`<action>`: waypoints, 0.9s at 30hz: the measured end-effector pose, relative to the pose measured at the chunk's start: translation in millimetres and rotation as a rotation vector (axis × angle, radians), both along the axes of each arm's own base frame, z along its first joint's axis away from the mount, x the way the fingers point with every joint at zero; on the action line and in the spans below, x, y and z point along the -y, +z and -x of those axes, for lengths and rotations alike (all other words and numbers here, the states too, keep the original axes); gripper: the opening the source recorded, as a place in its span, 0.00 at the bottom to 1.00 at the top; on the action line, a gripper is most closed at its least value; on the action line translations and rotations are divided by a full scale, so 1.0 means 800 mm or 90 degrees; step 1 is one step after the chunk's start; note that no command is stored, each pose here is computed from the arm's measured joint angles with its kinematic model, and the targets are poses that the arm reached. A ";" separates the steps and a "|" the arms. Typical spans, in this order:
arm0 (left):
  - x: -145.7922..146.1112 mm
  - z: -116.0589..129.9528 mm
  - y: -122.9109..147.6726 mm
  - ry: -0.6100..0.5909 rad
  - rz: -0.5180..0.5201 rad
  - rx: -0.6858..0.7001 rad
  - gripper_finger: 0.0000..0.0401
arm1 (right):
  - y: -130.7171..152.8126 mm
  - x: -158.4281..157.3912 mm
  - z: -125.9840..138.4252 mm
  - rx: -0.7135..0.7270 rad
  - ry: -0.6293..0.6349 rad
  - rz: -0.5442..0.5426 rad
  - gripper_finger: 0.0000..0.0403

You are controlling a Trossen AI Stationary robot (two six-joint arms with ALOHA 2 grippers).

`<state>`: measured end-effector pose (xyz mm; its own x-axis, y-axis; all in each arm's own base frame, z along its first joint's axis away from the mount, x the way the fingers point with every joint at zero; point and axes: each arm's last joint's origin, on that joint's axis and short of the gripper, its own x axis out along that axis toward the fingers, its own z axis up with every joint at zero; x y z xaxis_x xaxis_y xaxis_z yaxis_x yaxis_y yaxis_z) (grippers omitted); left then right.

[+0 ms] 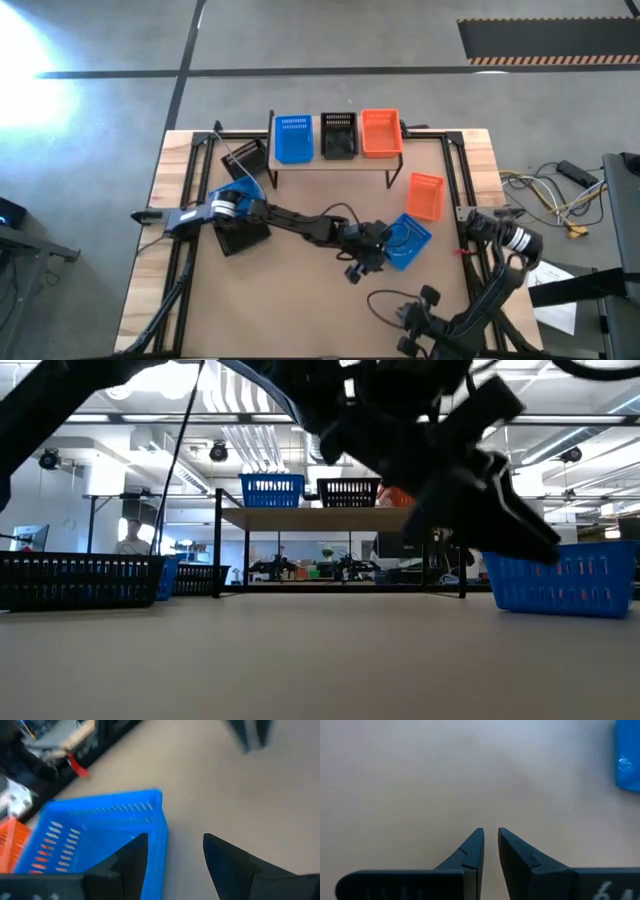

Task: Stack baskets on shelf by color
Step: Stack the right blue basket on the blue basket on the shelf

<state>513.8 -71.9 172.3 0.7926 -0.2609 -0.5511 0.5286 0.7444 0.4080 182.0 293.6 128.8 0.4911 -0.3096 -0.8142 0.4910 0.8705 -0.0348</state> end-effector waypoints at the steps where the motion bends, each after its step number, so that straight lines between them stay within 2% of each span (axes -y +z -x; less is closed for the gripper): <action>1: -0.003 -0.003 -0.006 0.003 0.000 -0.003 0.44 | -0.003 -0.005 -0.003 0.009 0.000 0.005 0.12; 8: -0.012 -0.008 -0.028 0.031 0.010 -0.021 0.43 | -0.021 -0.044 -0.027 0.046 0.002 0.016 0.12; 11: -0.011 -0.008 -0.029 0.040 0.024 -0.024 0.37 | -0.026 -0.056 -0.034 0.057 0.003 0.025 0.12; 15: -0.004 -0.008 -0.026 0.044 0.035 -0.029 0.26 | -0.029 -0.070 -0.043 0.076 0.003 0.021 0.12; 22: 0.016 0.010 0.004 0.066 0.008 -0.049 0.02 | -0.028 -0.076 -0.046 0.081 0.000 0.013 0.12; 27: 0.040 0.039 0.044 0.132 -0.063 -0.054 0.01 | -0.028 -0.075 -0.046 0.073 0.010 0.023 0.12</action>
